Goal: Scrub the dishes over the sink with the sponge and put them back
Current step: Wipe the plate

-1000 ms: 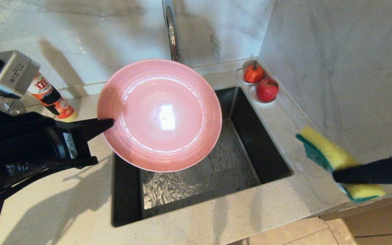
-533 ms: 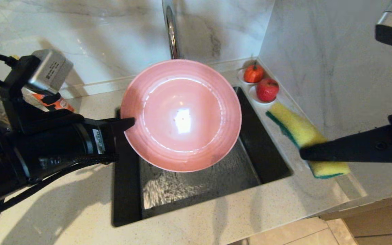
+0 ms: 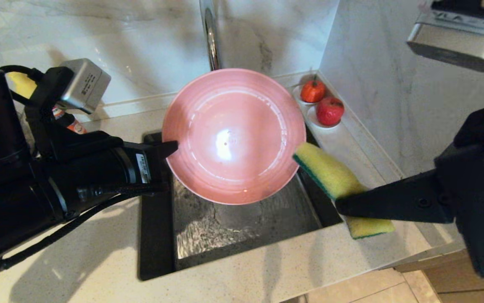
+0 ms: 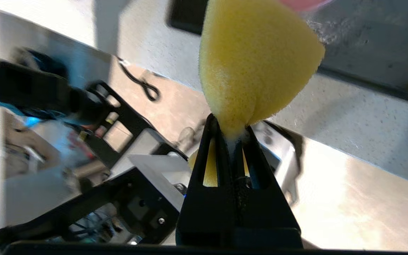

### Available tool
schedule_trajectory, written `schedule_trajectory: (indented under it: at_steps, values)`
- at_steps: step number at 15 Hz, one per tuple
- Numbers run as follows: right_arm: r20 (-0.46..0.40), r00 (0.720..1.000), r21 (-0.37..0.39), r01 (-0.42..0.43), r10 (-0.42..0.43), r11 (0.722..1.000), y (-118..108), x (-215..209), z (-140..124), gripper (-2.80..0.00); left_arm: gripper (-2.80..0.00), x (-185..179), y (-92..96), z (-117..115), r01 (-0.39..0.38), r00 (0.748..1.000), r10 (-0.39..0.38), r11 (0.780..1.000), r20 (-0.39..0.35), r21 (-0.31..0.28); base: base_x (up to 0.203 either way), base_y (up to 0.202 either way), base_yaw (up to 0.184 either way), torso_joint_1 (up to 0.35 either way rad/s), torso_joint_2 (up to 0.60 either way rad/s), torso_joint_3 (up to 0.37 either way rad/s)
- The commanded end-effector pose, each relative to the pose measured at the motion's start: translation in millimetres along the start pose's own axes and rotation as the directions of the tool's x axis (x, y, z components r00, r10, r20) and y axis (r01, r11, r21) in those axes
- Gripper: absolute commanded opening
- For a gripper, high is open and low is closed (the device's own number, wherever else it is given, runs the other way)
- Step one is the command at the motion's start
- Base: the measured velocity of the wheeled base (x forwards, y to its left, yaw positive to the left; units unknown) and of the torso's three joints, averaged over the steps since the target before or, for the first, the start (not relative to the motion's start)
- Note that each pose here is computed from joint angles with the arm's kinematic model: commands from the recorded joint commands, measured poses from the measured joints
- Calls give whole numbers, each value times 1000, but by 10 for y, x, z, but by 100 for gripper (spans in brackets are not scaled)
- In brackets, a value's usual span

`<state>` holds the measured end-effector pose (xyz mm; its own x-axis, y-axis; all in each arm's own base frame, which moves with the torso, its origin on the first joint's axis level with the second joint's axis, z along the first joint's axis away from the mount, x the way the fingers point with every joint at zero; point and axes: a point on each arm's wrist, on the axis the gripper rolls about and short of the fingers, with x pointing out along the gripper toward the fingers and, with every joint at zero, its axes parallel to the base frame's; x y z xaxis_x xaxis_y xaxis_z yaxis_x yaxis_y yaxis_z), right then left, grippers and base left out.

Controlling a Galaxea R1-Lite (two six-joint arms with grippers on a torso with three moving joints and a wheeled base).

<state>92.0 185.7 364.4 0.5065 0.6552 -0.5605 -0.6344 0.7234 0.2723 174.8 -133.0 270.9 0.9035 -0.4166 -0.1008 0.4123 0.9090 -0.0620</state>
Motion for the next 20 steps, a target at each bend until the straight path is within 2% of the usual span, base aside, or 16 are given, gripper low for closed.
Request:
schedule_trajectory:
  at_steps: [1,3,5,9,12,15,17,20]
  values:
    - [-28,999,-27,34,-35,999,124,205,2,-280,-280,55,-14,-14,-8,1000,8,1000,4,-4,0,0,0,0,0,0]
    - [-28,999,-34,45,-46,998,196,316,42,-280,-280,111,-23,-26,-24,1000,24,999,8,-23,0,0,0,0,0,0]
    - [-40,998,-37,49,-50,998,266,467,73,-280,-280,129,-32,9,-31,999,33,999,42,-35,0,0,0,0,0,0]
    - [-88,994,-55,60,-65,997,387,813,38,-280,-280,110,-65,-5,-19,999,21,999,45,-37,0,0,0,0,0,0]
    - [-86,992,-55,88,-92,995,413,962,29,-280,-280,148,-114,-34,-21,999,22,999,38,-30,0,0,0,0,0,0]
    - [-79,988,-3,134,-134,991,417,1044,17,-280,-280,138,-225,-123,-13,999,13,1000,43,-14,0,0,0,0,0,0]
    - [-72,986,13,151,-150,988,391,1049,31,-280,-280,144,-228,-148,-33,998,34,999,59,-15,0,0,0,0,0,0]
    - [-60,982,34,182,-180,983,330,1076,63,-280,-280,127,-221,-265,-32,999,32,999,37,4,0,0,0,0,0,0]
